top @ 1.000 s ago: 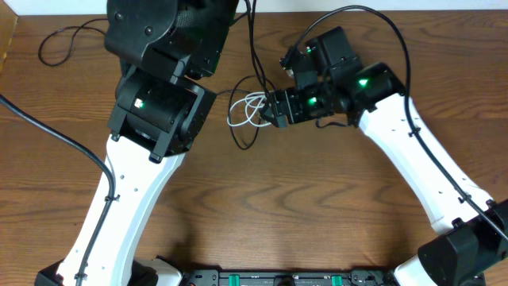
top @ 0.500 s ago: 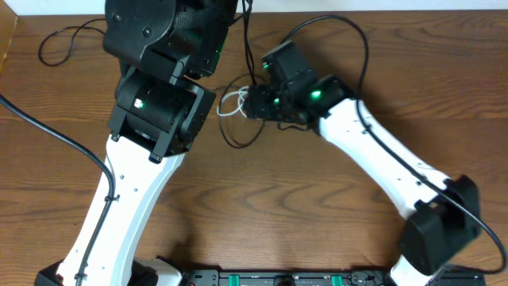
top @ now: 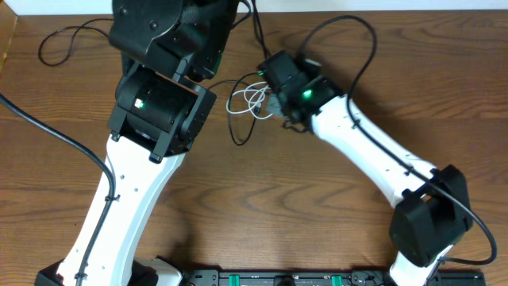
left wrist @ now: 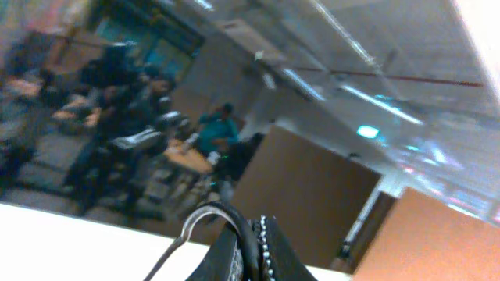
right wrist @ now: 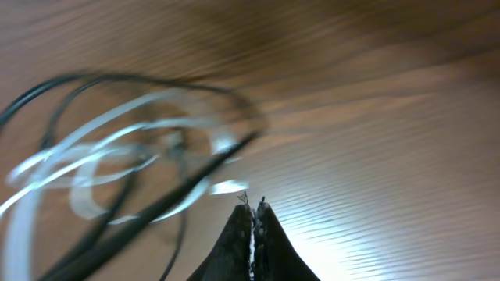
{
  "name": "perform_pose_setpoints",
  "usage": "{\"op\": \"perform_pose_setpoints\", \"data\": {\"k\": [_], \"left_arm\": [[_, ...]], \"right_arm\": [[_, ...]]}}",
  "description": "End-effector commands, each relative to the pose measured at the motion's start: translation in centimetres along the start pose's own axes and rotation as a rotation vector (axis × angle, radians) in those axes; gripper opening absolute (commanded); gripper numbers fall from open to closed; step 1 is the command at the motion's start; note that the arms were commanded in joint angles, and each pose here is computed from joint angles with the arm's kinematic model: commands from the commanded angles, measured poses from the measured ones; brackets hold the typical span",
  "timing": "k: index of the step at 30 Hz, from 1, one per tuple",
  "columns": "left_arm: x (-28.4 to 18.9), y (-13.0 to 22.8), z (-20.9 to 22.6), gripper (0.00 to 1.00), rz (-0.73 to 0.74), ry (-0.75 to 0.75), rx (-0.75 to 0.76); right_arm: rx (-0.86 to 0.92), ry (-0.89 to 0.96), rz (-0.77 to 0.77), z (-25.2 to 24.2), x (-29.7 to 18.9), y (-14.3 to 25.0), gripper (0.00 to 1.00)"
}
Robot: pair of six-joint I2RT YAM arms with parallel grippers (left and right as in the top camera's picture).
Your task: Untangle cables
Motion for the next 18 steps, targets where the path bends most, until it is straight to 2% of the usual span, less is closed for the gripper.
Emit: {"op": "perform_pose_setpoints", "data": {"k": [1,7,9,12,14,16,18], "left_arm": [[-0.6,-1.6,0.9,0.07,-0.051,-0.078,0.003],[-0.8,-0.7,2.7,0.07,-0.018,-0.189,0.023],[-0.8,-0.4,2.9,0.08,-0.007,-0.2,0.027],[-0.8,-0.8,2.7,0.07,-0.025,-0.191,0.009],[-0.7,-1.2,2.2,0.07,-0.043,-0.157,-0.021],[-0.8,-1.5,0.9,0.07,-0.035,-0.075,-0.063],[-1.0,-1.6,-0.9,0.07,-0.011,0.04,-0.088]], "right_arm": [[0.077,0.074,-0.027,-2.9,1.0,-2.8,0.01],[-0.007,0.038,0.079,-5.3,1.8,-5.0,0.01],[-0.101,-0.102,0.187,-4.0,1.7,-4.3,0.01],[-0.315,-0.444,0.349,-0.2,-0.1,-2.0,0.01],[-0.459,-0.657,0.4,2.1,-1.9,-0.5,0.01],[-0.533,-0.745,0.402,3.3,-2.8,0.3,0.03],[-0.55,-0.736,0.382,3.7,-2.7,0.5,0.11]]}}
Point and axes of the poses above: each gripper's point midway between its finger pads, its own x axis out along the fingers, its own z axis along the line the jaws close on, y = z × x, the point moved 3 cm from there along -x, back along the fingers, and after that the axes turned 5 degrees about x, right-handed, at the moved point
